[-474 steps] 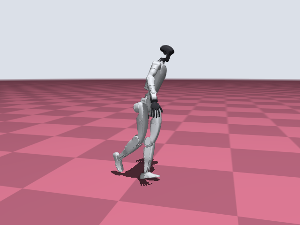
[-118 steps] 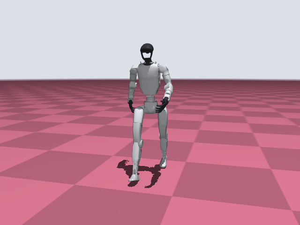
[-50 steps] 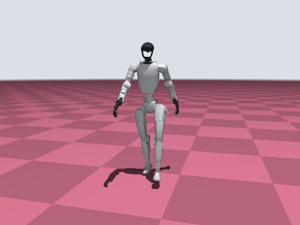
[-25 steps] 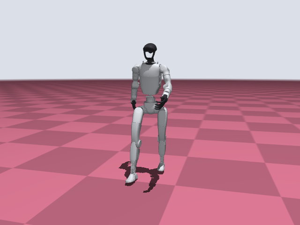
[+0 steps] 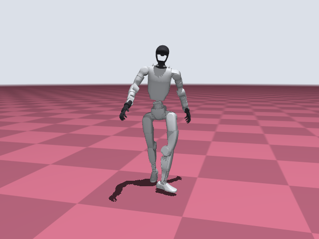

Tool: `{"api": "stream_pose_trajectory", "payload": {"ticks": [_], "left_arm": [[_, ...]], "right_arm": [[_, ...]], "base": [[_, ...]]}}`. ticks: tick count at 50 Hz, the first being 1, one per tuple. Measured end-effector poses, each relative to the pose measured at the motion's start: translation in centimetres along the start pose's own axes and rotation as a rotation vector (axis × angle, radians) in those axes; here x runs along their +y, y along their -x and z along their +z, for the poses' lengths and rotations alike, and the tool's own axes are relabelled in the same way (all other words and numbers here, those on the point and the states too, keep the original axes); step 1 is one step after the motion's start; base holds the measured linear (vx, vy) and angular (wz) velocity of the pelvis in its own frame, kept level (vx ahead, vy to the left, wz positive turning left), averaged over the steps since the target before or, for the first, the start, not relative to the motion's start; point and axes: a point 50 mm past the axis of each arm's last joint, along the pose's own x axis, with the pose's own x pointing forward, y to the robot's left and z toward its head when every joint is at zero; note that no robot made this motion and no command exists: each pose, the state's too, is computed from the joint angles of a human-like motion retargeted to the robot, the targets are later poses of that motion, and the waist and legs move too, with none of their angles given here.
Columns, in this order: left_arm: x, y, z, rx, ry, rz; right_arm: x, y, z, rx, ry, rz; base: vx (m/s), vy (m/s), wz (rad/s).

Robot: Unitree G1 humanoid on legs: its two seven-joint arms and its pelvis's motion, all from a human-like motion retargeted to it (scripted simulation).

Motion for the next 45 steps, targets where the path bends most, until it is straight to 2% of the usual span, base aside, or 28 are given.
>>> {"api": "stream_pose_trajectory", "payload": {"ticks": [1,3,6,8,10,14,17,19,23,25,28,30,33,36,39,42,45], "left_arm": [[1.0,-0.3,-1.6,0.015,0.050,0.029],[1.9,-0.5,-5.0,0.076,0.093,0.050],[0.8,-0.3,-9.9,0.121,-0.063,-0.140],[-0.3,-0.1,-10.6,0.150,-0.171,-0.275],[-1.2,-0.1,-7.6,0.098,-0.249,-0.372],[-4.7,1.9,5.1,-0.289,-0.020,-0.433],[-7.8,7.8,14.8,-0.671,0.061,-0.619],[-9.4,13.5,19.3,-0.943,-0.036,-0.762],[-10.8,25.9,23.8,-1.445,-0.257,-0.968],[-10.8,30.9,24.5,-1.617,-0.242,-1.064],[-10.5,33.6,24.6,-1.665,-0.058,-1.232],[-10.6,32.4,24.5,-1.573,0.117,-1.307],[-10.5,26.7,24.2,-1.307,0.351,-1.190],[-10.6,19.9,23.0,-1.021,0.424,-0.927],[-11.4,14.4,20.1,-0.741,0.497,-0.795],[-11.1,10.4,16.7,-0.564,0.553,-0.722],[-8.9,7.5,13.9,-0.528,0.620,-0.646]], "right_arm": [[-1.3,0.0,-0.2,-0.004,0.004,-0.068],[-3.2,-0.2,-0.5,0.004,0.025,-0.155],[-2.9,0.1,-2.9,0.076,0.008,-0.128],[-1.9,0.9,-5.9,0.184,0.001,-0.071],[-0.4,2.3,-9.6,0.335,0.019,0.057],[2.8,8.1,-17.9,0.713,0.212,0.377],[4.9,14.4,-22.9,0.948,0.277,0.605],[6.6,18.9,-25.2,1.066,0.210,0.692],[10.5,26.8,-27.1,1.219,0.038,0.815],[12.7,29.5,-26.7,1.256,-0.008,0.939],[15.6,32.3,-25.5,1.268,-0.025,1.180],[16.3,33.3,-25.1,1.278,-0.019,1.261],[15.3,32.1,-25.6,1.302,0.032,1.156],[12.8,26.4,-25.7,1.236,0.094,0.850],[9.6,19.4,-24.2,1.091,0.171,0.614],[5.4,13.0,-21.6,0.923,0.239,0.435],[1.5,8.6,-18.8,0.779,0.218,0.277]], "base": [[1.14,0.84,-11.39],[0.78,0.42,-0.23],[1.24,0.29,-1.01],[1.27,0.29,0.22],[1.08,0.09,0.61],[0.90,0.60,1.50],[0.91,0.25,3.92],[0.90,0.01,5.34],[0.85,-0.23,5.45],[0.81,-0.47,4.54],[0.78,-0.61,3.11],[0.74,-0.69,1.39],[0.71,-0.70,0.82],[0.60,-1.13,0.73],[0.53,-1.10,-0.53],[0.54,0.17,-0.11],[0.35,0.85,-0.64]]}}
